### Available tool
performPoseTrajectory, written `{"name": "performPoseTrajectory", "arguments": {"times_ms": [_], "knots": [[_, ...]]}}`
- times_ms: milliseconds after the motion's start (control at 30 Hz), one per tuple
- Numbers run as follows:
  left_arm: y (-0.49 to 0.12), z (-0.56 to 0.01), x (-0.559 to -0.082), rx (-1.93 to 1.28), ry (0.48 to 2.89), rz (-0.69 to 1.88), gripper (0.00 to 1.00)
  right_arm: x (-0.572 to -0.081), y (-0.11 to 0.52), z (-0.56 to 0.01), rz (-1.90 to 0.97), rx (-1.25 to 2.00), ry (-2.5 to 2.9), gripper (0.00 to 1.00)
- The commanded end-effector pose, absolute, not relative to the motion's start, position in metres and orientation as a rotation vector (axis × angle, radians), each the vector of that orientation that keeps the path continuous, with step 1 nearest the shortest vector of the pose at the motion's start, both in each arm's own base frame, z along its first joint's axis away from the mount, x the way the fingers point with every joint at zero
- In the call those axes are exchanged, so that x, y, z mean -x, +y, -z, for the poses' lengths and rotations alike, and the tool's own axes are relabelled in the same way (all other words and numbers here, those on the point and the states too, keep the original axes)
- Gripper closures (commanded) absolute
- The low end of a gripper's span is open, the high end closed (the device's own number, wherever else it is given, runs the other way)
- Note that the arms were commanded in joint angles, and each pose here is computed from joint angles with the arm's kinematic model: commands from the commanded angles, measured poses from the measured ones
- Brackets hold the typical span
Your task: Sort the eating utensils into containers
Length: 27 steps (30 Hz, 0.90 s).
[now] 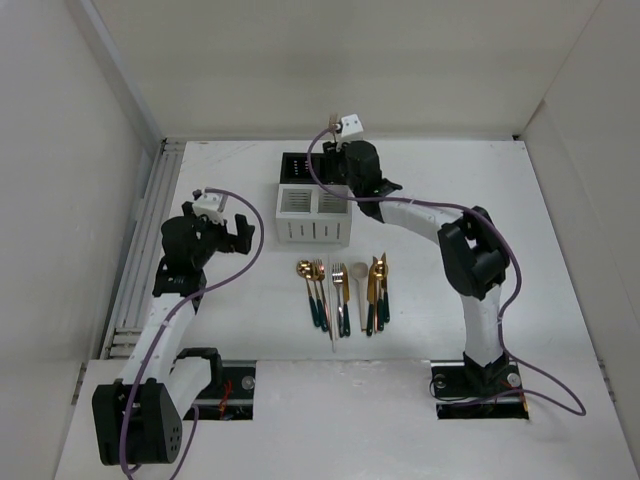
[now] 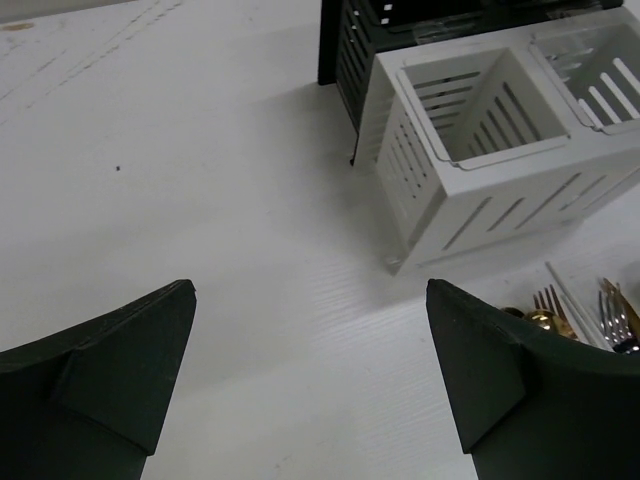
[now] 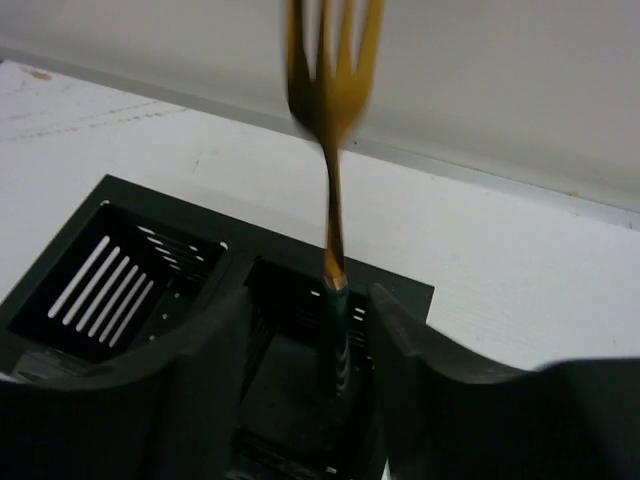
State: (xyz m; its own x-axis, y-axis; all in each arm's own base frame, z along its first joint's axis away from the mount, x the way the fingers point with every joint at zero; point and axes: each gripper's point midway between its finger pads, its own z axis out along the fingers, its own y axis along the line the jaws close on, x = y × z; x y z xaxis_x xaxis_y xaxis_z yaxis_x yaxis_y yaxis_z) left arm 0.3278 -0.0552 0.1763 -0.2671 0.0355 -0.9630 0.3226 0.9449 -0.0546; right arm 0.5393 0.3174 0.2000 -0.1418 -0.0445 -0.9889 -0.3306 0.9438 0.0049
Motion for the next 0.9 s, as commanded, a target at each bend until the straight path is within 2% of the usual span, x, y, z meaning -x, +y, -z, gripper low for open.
{"name": "performPoseTrajectory", "arguments": {"times_ms": [0, 67, 200, 267, 333, 367, 400, 433, 467, 600, 633, 667, 700, 733, 767, 800, 867], "knots": [[-0.073, -0.204, -0.325, -0.337, 1.739, 0.376, 0.0, -0.54, 0.316, -0.227, -0.304, 0.247, 1.628, 0.38], [-0.076, -0.202, -0.323, -0.332, 1.751, 0.397, 0.0, -0.537, 0.313, -0.236, -0.308, 0.243, 1.617, 0.3], [-0.08, -0.201, -0.32, -0.343, 1.757, 0.43, 0.0, -0.526, 0.308, -0.265, -0.309, 0.216, 1.576, 0.27], [-0.08, -0.206, -0.318, -0.346, 1.739, 0.426, 0.0, -0.515, 0.302, -0.298, -0.323, 0.178, 1.528, 0.24], [-0.079, -0.213, -0.319, -0.342, 1.722, 0.413, 0.0, -0.491, 0.295, -0.336, -0.314, 0.136, 1.492, 0.14], [-0.079, -0.214, -0.319, -0.342, 1.721, 0.413, 0.0, -0.484, 0.29, -0.35, -0.323, 0.127, 1.47, 0.14], [-0.079, -0.214, -0.317, -0.342, 1.721, 0.413, 0.0, -0.466, 0.28, -0.37, -0.313, 0.107, 1.466, 0.03], [-0.079, -0.214, -0.317, -0.342, 1.721, 0.413, 0.0, -0.465, 0.279, -0.355, -0.294, 0.125, 1.508, 0.03], [-0.079, -0.219, -0.317, -0.344, 1.713, 0.411, 0.0, -0.445, 0.272, -0.376, -0.321, 0.118, 1.497, 0.0], [-0.08, -0.215, -0.312, -0.325, 1.72, 0.427, 0.02, -0.391, 0.251, -0.317, -0.338, 0.124, 1.763, 0.0], [-0.08, -0.218, -0.311, -0.313, 1.714, 0.437, 0.02, -0.373, 0.242, -0.281, -0.317, 0.138, 1.897, 0.0], [-0.081, -0.211, -0.309, -0.292, 1.733, 0.456, 0.03, -0.356, 0.233, -0.241, -0.298, 0.138, 2.01, 0.04], [-0.083, -0.205, -0.307, -0.251, 1.756, 0.491, 0.04, -0.341, 0.227, -0.226, -0.321, 0.098, 2.072, 0.09], [-0.084, -0.205, -0.307, -0.232, 1.76, 0.507, 0.06, -0.324, 0.218, -0.199, -0.297, 0.104, 2.169, 0.19], [-0.087, -0.2, -0.303, -0.227, 1.773, 0.541, 0.09, -0.303, 0.214, -0.166, -0.294, 0.121, 2.263, 0.24], [-0.093, -0.201, -0.301, -0.228, 1.775, 0.569, 0.2, -0.292, 0.21, -0.151, -0.297, 0.108, 2.313, 0.28], [-0.104, -0.184, -0.296, -0.228, 1.849, 0.593, 0.34, -0.267, 0.213, -0.132, -0.339, 0.095, 2.372, 0.34]]}}
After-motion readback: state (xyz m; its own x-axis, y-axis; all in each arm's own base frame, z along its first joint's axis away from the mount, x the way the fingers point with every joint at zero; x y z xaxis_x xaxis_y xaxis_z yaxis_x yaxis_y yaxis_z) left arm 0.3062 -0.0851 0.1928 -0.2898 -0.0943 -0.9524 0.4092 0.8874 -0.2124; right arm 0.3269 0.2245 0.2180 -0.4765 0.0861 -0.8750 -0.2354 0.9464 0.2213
